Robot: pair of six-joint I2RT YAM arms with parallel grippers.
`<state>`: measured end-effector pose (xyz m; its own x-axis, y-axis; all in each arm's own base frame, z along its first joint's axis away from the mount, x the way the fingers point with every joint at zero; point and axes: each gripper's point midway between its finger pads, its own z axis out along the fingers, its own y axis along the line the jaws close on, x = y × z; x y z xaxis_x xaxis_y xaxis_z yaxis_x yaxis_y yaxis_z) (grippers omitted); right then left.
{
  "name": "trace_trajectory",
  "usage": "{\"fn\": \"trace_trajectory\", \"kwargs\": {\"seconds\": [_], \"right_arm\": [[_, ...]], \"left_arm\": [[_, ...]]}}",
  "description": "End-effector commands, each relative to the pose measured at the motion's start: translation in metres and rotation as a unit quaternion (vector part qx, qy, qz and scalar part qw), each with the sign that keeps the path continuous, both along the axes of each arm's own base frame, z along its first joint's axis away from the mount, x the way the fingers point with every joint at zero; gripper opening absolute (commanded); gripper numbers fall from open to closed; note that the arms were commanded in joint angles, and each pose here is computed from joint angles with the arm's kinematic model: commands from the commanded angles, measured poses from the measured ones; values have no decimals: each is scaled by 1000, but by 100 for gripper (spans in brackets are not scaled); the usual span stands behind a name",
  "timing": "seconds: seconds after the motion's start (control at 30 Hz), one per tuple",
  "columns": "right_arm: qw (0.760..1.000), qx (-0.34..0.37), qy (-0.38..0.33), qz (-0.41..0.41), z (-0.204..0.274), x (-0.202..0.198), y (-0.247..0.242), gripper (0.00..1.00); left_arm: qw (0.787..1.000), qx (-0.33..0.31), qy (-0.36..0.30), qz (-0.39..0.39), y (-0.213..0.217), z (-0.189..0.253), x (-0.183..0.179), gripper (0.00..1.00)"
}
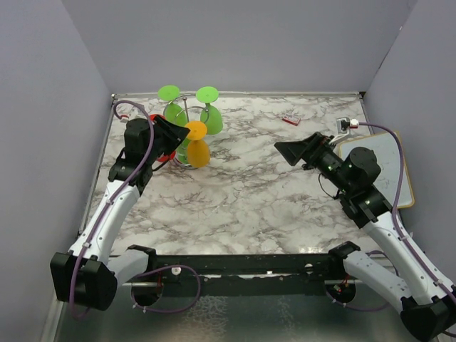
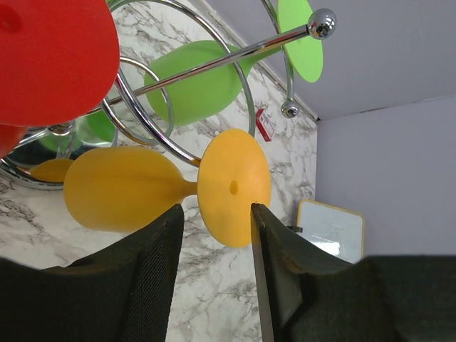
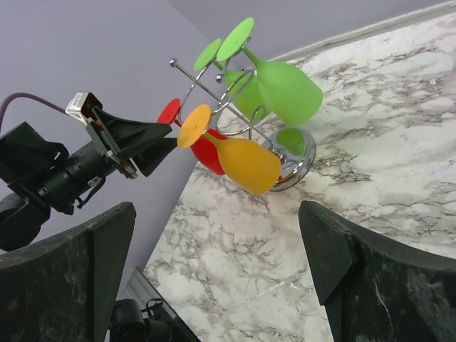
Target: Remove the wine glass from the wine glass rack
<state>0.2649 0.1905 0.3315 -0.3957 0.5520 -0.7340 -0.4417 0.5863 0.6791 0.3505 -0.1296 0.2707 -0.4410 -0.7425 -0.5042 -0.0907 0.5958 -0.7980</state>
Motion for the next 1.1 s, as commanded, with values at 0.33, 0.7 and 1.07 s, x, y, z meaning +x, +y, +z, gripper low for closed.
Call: {"fn": "trace_trajectory", "kwargs": {"seconds": [0.33, 0.7, 1.07], "right_arm": [[1000, -9, -3, -20, -5, 2, -6, 99], [1000, -11, 1, -24, -8, 4, -7, 99], [1000, -11, 2, -24, -8, 5, -6, 99]], "left_arm": [[1000, -18, -11, -4, -3, 1, 14, 32], [1000, -24, -6, -12, -6, -3, 14, 30], [1000, -21, 5, -15, -7, -11, 14, 32]]}}
